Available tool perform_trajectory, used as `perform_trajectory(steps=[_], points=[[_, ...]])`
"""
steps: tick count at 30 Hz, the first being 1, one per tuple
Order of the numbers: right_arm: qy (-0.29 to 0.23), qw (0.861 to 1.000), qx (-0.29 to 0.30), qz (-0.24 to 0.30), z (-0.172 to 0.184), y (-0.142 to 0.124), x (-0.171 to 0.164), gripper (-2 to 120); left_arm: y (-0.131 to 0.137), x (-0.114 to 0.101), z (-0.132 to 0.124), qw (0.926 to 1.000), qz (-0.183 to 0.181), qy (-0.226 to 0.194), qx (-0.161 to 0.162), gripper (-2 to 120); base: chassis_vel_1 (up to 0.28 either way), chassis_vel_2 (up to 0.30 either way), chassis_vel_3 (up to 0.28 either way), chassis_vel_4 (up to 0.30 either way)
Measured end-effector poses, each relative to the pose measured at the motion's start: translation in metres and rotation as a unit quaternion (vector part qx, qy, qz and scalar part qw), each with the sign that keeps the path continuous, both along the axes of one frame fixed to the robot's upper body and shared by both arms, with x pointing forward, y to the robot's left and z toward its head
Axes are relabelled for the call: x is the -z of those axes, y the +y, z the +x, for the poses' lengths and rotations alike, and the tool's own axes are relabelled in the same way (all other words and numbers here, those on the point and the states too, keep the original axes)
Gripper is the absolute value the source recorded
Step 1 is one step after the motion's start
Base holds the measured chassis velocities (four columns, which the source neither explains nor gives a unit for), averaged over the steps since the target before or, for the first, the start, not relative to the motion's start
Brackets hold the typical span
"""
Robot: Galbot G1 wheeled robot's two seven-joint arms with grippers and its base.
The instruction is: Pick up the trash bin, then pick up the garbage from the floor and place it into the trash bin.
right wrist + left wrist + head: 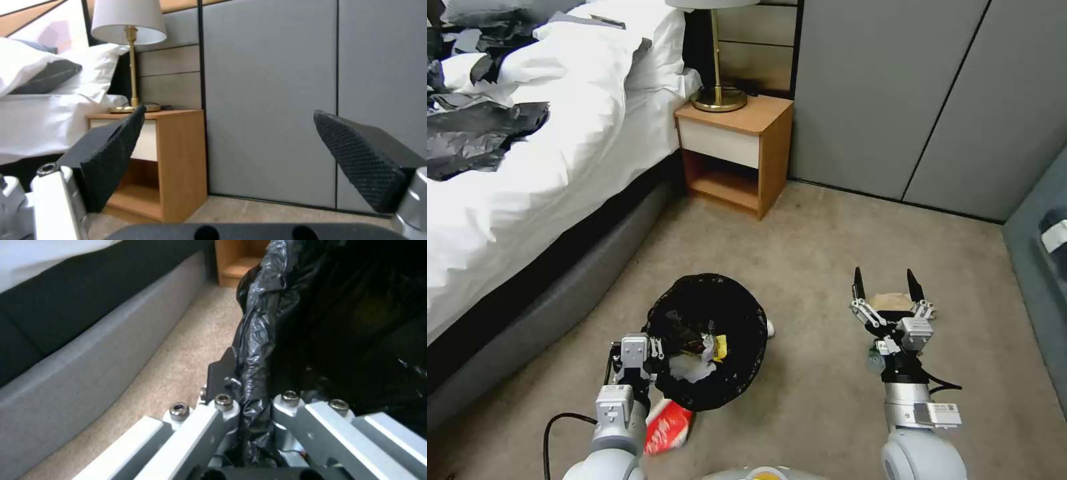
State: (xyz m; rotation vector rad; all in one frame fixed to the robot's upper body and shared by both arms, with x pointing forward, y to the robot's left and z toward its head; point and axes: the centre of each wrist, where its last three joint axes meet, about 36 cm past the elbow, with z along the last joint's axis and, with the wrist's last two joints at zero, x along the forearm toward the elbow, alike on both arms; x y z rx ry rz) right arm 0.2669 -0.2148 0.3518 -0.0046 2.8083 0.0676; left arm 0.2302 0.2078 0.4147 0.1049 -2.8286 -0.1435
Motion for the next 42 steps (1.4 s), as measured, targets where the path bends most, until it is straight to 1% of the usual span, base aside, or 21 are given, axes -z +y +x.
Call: perform_trajectory(steps=[7, 15, 18, 20, 26, 29, 30, 33, 34, 37, 38, 39, 40, 41, 42], points=[[-0.005, 1.000, 0.004, -0.003, 0.004, -0.004, -0.002, 94, 0.000, 0.000, 0.000, 1.0000, 0.000, 0.000, 0.000, 1, -0.087, 0.081, 0.073, -0.082], [-0.012, 1.000, 0.011, -0.009, 0.010, -0.010, -0.003, 94, 0.000, 0.000, 0.000, 1.0000, 0.001, -0.001, -0.001, 1, -0.004, 0.002, 0.003, -0.007], [-0.018, 1.000, 0.015, -0.012, 0.014, -0.014, -0.004, 95, 0.001, 0.000, 0.000, 1.0000, 0.001, -0.001, -0.001, 1, 0.000, 0.000, 0.000, 0.000], [-0.023, 0.999, 0.019, -0.016, 0.017, -0.018, -0.005, 98, 0.001, 0.000, 0.000, 1.0000, 0.001, -0.001, -0.001, 1, 0.000, 0.000, 0.000, 0.000], [-0.019, 0.999, 0.033, -0.029, 0.022, -0.025, -0.007, 100, 0.001, 0.001, 0.000, 1.0000, 0.001, -0.001, 0.000, 1, 0.000, 0.000, 0.000, 0.000], [0.012, 0.997, 0.054, -0.048, 0.026, -0.034, -0.012, 100, 0.001, 0.001, 0.000, 1.0000, 0.001, -0.001, 0.000, 1, 0.000, 0.000, 0.000, 0.000], [0.012, 0.997, 0.054, -0.048, 0.026, -0.034, -0.012, 100, 0.001, 0.001, 0.000, 1.0000, 0.001, -0.001, 0.000, 1, 0.000, 0.000, 0.000, 0.000], [0.061, 0.992, 0.085, -0.068, 0.033, -0.046, -0.018, 100, 0.001, 0.001, -0.001, 1.0000, 0.001, 0.000, 0.001, 1, 0.000, 0.000, 0.000, 0.000], [0.061, 0.992, 0.085, -0.068, 0.033, -0.046, -0.018, 100, 0.001, 0.001, -0.001, 1.0000, 0.001, 0.000, 0.001, 1, 0.000, 0.000, 0.000, 0.000], [0.108, 0.986, 0.103, -0.071, 0.037, -0.053, -0.023, 100, 0.001, 0.001, -0.002, 1.0000, 0.001, 0.001, 0.001, 1, 0.000, 0.000, 0.000, 0.000], [0.108, 0.986, 0.103, -0.071, 0.037, -0.053, -0.023, 100, 0.001, 0.001, -0.002, 1.0000, 0.001, 0.001, 0.001, 1, 0.000, 0.000, 0.000, 0.000], [0.147, 0.980, 0.111, -0.071, 0.040, -0.058, -0.027, 100, 0.001, 0.001, -0.002, 1.0000, 0.001, 0.001, 0.001, 1, 0.000, 0.000, 0.000, 0.000], [0.166, 0.977, 0.114, -0.070, 0.041, -0.060, -0.028, 100, 0.001, 0.001, -0.002, 1.0000, 0.001, 0.000, 0.002, 1, 0.000, 0.000, 0.000, 0.000], [0.217, 0.967, 0.119, -0.069, 0.043, -0.065, -0.030, 100, 0.001, 0.000, -0.002, 1.0000, 0.001, -0.001, 0.002, 1, 0.000, 0.000, 0.000, 0.000], [0.217, 0.967, 0.119, -0.069, 0.043, -0.065, -0.030, 100, 0.001, 0.000, -0.002, 1.0000, 0.001, -0.001, 0.002, 1, 0.000, 0.000, 0.000, 0.000]])
